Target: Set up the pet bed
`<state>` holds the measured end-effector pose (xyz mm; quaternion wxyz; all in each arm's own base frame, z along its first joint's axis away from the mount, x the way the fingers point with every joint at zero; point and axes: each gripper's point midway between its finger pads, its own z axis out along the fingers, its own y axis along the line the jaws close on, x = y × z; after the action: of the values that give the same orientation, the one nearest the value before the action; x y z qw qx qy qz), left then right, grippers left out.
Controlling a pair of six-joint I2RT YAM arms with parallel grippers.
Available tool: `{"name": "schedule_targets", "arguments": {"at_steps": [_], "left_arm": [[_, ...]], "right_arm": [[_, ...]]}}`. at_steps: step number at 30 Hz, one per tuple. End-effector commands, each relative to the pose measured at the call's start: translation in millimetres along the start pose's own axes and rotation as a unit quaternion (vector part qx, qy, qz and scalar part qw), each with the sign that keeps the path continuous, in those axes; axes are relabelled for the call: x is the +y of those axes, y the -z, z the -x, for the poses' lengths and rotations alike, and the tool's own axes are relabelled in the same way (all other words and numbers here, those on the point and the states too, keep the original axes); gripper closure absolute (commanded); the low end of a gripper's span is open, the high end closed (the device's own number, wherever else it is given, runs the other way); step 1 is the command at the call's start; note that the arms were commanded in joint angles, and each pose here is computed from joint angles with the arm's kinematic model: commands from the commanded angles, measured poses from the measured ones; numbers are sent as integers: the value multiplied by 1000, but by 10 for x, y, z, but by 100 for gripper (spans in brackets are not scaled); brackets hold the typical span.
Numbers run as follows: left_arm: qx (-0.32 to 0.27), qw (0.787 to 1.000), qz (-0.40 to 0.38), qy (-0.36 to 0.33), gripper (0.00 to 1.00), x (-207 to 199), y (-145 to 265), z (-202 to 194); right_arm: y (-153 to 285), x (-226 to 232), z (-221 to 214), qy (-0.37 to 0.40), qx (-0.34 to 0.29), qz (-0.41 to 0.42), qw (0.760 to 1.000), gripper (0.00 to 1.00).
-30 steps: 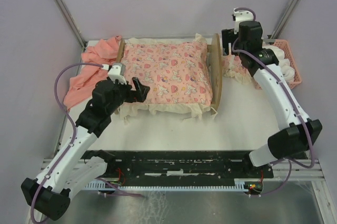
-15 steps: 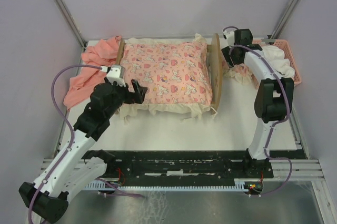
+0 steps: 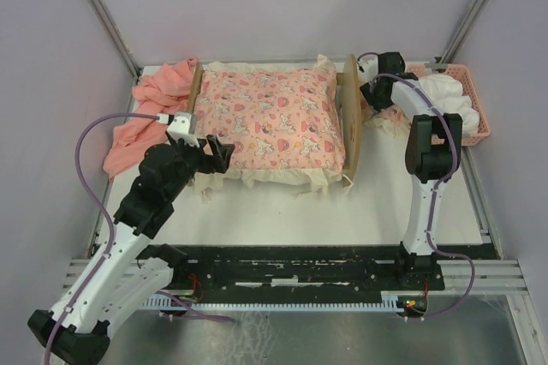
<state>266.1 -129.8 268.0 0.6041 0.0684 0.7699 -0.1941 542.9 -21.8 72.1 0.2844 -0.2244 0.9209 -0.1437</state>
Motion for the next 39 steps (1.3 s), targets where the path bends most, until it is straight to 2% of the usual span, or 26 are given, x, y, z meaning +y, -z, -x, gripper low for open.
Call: {"name": "schedule_targets", "arguments": {"at_steps": [1,4,5,6,11,16,20,26,32,35,39], "left_arm": [[-38,999,4,-27,14,21,23,196],[-41,999,12,-7,22,33,31,216],[-43,999,12,-2,25,27,37,238],[-43,999,9,-2,28,19,41,245],[-44,999,9,-3,33,23,43,243],[-48,999,1,3,37,-3,45,247],[-50,998,-16,17,46,-77,40,262],[-57,995,-47,62,48,-218,16,314],[-76,985,-101,115,48,-460,80,547],[-78,973,-164,143,52,-701,142,656],[-103,953,-229,172,55,-923,198,820]], "right_arm": [[-78,-62,-5,9,15,-7,1000,43],[113,-248,59,-5,28,-39,999,84],[219,-323,96,-16,25,-55,998,94],[354,-406,143,-27,17,-70,997,98],[1092,-670,361,-97,-45,-105,989,98],[1674,-668,400,-174,-91,-94,976,98],[2152,-615,341,-244,-128,-86,958,98],[2890,-313,423,-298,-229,8,927,98],[3608,74,607,-314,-331,127,881,98],[3934,328,702,-310,-375,191,852,98],[4250,661,814,-300,-403,264,824,98]]}}
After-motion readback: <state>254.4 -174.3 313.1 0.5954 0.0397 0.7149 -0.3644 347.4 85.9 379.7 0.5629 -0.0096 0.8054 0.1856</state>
